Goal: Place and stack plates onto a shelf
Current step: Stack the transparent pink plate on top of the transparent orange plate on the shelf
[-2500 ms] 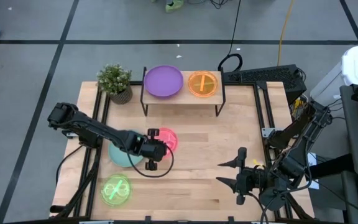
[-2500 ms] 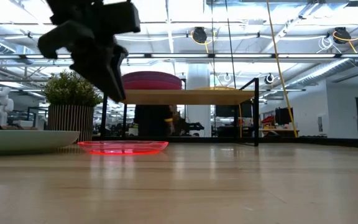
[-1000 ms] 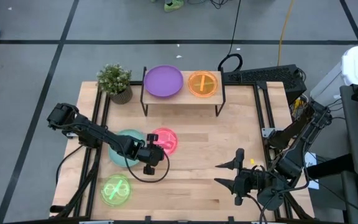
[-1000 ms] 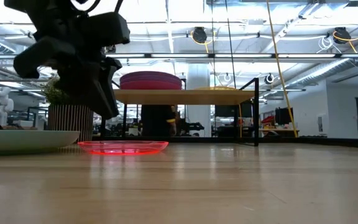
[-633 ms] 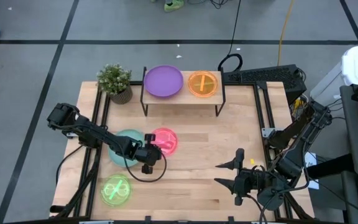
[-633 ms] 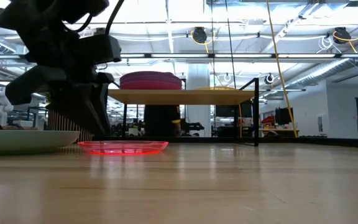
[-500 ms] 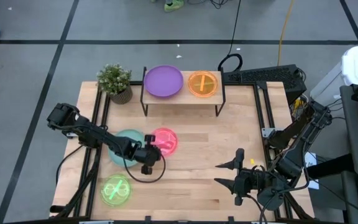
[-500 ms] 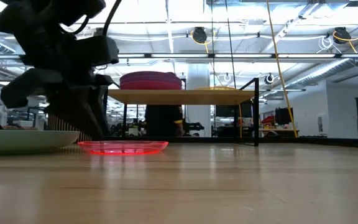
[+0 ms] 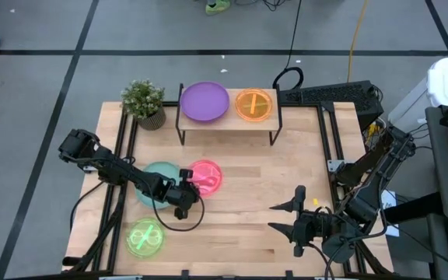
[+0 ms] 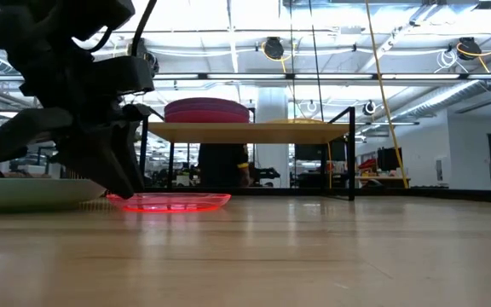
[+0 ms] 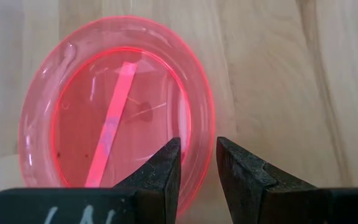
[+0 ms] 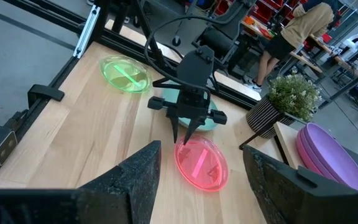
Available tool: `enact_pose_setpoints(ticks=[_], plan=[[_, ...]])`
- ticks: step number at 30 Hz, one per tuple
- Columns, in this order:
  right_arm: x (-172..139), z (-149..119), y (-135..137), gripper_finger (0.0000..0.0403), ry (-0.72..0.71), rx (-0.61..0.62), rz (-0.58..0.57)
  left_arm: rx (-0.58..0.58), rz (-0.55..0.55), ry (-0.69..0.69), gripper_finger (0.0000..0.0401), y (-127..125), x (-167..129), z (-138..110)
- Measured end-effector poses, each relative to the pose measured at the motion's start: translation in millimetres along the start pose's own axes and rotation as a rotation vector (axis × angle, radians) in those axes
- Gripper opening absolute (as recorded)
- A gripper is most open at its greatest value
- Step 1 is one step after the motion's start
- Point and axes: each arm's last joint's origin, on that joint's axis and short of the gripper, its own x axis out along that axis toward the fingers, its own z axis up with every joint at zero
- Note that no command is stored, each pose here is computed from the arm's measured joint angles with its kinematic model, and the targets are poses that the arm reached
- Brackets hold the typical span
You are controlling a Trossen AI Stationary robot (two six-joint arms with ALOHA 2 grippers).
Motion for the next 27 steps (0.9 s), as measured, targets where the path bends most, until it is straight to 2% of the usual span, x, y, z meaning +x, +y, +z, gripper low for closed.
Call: enact_pose_setpoints(ticks=[10,18,27], plan=[[0.0,0.0,0.0,0.0208,0.000,0.000,0.000,0.041,-0.006,0.032,0.0108,-1.9,4.4,-14.7],[0.0,0.0,0.0,0.0208,0.000,0.000,0.000,0.064,0.038,-0.035,0.0108,-2.1,9.7,-25.3],[0.0,0.0,0.0,0.0208,0.000,0.000,0.000,0.093,0.063,-0.037,0.0099,-2.2,11.5,-30.9]])
